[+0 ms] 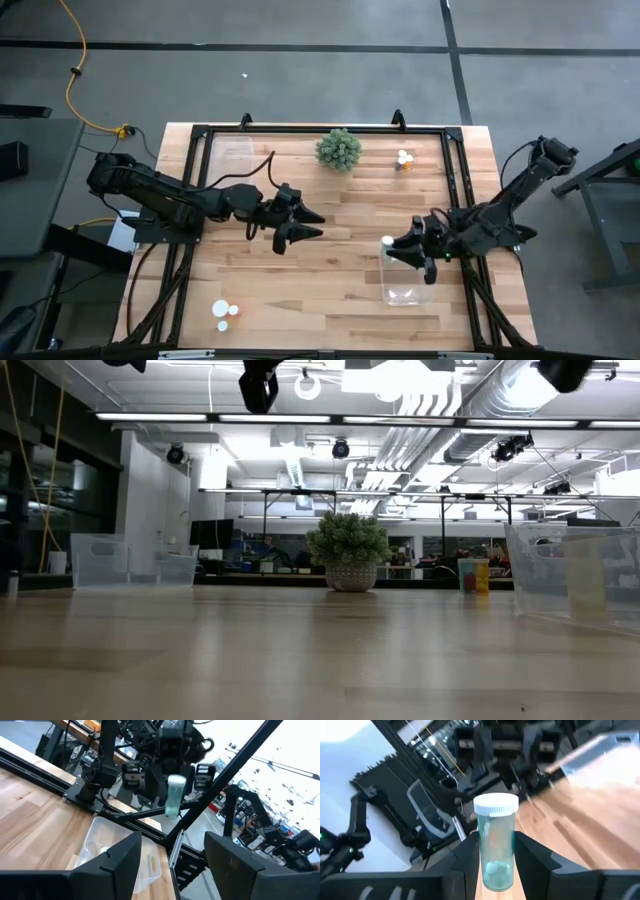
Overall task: Pick and place medicine bottles into bin by pill shape (circle, oval)
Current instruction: Put the left light blue tablet bottle into the right transparent bin
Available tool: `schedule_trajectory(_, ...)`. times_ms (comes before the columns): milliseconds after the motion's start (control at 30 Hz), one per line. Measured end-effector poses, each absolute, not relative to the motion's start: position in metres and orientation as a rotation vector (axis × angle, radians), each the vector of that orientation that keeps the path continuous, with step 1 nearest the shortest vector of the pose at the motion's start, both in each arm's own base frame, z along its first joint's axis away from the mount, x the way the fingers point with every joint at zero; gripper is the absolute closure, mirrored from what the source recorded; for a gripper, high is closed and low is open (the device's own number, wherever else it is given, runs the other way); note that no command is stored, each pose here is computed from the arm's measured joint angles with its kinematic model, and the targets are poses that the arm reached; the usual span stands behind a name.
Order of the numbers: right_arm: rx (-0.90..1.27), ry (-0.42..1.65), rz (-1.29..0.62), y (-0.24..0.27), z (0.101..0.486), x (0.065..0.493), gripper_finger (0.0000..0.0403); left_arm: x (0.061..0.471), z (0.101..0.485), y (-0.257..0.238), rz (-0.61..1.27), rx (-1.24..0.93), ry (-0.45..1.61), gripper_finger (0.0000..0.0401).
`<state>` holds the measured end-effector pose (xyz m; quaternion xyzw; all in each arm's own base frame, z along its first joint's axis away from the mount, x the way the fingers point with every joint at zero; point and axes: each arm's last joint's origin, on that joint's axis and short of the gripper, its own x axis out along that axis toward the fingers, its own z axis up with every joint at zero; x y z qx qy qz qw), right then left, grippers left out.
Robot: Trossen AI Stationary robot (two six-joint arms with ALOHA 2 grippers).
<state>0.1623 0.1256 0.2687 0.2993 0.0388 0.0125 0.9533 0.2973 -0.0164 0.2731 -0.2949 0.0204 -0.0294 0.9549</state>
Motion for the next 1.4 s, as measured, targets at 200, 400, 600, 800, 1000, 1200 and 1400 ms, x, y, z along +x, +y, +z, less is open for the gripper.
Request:
schedule_trajectory(200,0.653,0.188,-0.007,0.142,0.254,0.142,0.0300,0.297,0.273,-0.016,-0.061,-0.599,0.039,0.0197)
schedule_trajectory(400,0.660,0.312,-0.083,0.151,0.230,0.129,0.0300,0.297,0.274,-0.016,-0.062,-0.599,0.037,0.0197)
schedule_trajectory(600,0.645,0.407,-0.161,0.162,0.202,0.131,0.0300,0.297,0.274,-0.016,-0.062,-0.599,0.037,0.0197)
schedule_trajectory(800,0.637,0.467,-0.200,0.170,0.182,0.136,0.0300,0.297,0.274,-0.016,-0.061,-0.625,0.037,0.0197)
schedule_trajectory(1000,0.601,0.528,-0.199,0.175,0.170,0.138,0.0300,0.297,0.274,-0.016,-0.061,-0.625,0.037,0.0197)
schedule_trajectory(1200,0.570,0.548,-0.213,0.176,0.163,0.139,0.0300,0.297,0.274,-0.016,-0.061,-0.625,0.037,0.0197)
schedule_trajectory(1400,0.584,0.574,-0.226,0.177,0.157,0.140,0.0300,0.297,0.274,-0.016,-0.061,-0.625,0.037,0.0197)
